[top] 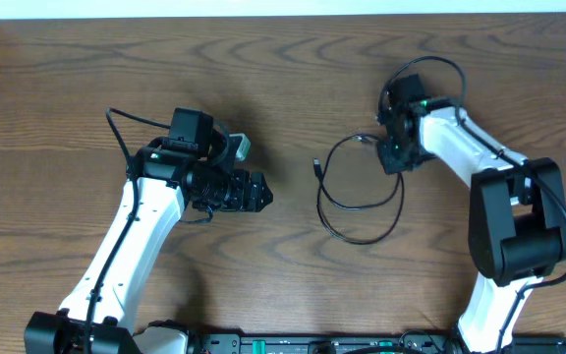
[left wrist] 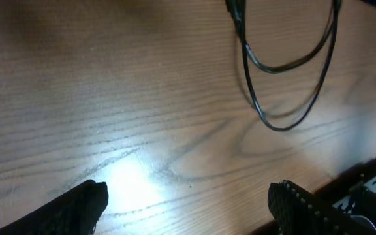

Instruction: Untangle cables

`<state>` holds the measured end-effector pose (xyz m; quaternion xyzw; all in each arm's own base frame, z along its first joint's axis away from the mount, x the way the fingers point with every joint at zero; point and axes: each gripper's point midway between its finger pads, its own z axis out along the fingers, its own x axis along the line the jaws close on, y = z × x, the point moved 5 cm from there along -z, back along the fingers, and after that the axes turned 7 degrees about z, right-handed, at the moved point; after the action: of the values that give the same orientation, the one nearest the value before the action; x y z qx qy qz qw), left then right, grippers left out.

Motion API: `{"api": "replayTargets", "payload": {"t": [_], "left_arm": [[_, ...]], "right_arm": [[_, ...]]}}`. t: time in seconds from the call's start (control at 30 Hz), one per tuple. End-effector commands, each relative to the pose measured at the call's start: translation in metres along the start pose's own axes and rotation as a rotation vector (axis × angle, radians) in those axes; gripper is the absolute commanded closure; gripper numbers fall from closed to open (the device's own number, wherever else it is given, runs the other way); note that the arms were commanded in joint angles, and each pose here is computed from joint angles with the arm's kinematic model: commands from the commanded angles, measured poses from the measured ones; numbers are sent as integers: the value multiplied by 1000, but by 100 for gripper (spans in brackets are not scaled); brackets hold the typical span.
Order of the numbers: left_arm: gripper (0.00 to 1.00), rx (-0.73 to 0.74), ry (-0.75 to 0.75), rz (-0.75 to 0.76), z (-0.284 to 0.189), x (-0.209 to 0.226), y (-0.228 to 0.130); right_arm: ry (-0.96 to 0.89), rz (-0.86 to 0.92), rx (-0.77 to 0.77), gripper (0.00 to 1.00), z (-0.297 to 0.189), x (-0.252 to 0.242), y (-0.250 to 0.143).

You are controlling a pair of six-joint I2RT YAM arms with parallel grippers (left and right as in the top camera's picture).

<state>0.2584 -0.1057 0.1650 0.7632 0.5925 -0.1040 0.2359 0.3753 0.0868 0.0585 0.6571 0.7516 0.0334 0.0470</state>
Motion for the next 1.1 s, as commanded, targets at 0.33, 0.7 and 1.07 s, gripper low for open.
{"api": "replayTargets", "payload": {"t": [0.33,0.7,1.07], "left_arm": [[16,-35,7,27,-9,-3,7],[16,-35,7,27,-9,-3,7],[16,-13,6,16,-5,-1,1]], "right_arm": [[-116,104,-481,99,-242,-61,79],[-443,484,-653,99,-335,-233,38],[-406,1159,-1016,99,-381,-395,-41]]}}
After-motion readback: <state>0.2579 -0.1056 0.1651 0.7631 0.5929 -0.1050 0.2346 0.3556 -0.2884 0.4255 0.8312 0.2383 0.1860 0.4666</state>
